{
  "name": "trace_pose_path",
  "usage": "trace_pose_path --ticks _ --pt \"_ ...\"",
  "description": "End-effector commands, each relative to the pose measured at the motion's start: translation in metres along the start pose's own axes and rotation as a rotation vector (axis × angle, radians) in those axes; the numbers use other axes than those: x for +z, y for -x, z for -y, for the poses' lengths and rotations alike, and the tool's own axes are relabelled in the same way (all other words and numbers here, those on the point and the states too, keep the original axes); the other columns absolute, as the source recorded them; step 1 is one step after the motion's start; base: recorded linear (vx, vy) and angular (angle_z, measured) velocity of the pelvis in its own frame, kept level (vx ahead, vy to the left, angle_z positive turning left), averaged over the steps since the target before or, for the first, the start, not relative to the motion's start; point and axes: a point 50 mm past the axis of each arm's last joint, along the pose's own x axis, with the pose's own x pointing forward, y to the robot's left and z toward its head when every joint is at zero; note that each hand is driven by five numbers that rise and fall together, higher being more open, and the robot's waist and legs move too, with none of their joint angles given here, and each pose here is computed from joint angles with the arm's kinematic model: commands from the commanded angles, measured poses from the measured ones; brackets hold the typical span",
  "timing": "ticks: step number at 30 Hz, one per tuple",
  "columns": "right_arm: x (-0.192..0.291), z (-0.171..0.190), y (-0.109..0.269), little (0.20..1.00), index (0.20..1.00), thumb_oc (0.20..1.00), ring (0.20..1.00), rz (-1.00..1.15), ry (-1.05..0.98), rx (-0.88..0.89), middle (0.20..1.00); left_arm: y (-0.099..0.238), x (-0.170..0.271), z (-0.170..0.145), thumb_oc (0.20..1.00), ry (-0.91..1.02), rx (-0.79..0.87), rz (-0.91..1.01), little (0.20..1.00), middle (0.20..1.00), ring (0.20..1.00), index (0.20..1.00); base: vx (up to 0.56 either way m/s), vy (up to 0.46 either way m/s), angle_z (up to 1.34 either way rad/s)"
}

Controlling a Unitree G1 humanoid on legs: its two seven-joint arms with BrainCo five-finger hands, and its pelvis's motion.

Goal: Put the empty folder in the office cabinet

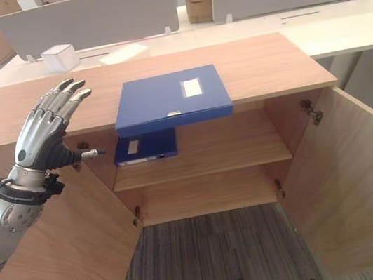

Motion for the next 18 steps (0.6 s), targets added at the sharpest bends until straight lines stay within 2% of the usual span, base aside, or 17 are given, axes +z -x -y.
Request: trace_pose_path --ticks 1,9,18 --pt "0.015 -0.007 -0.003 1.000 1.000 1.000 1.000 0.023 0.066 0.016 1.000 -0.015 0.007 -0.021 1.000 -0.091 0.044 0.090 1.000 1.000 1.000 1.000 0.00 0.000 0.00" --pt "0.015 -0.011 -0.004 1.000 1.000 1.000 1.000 0.022 0.085 0.023 1.000 -0.018 0.011 -0.007 1.000 -0.063 0.037 0.084 1.000 1.000 1.000 1.000 0.00 -0.001 -0.01" --pt "0.019 -0.011 -0.004 1.000 1.000 1.000 1.000 0.032 0.093 0.012 1.000 -0.026 0.005 0.024 1.000 0.067 0.082 -0.042 1.000 1.000 1.000 1.000 0.00 0.000 -0.03"
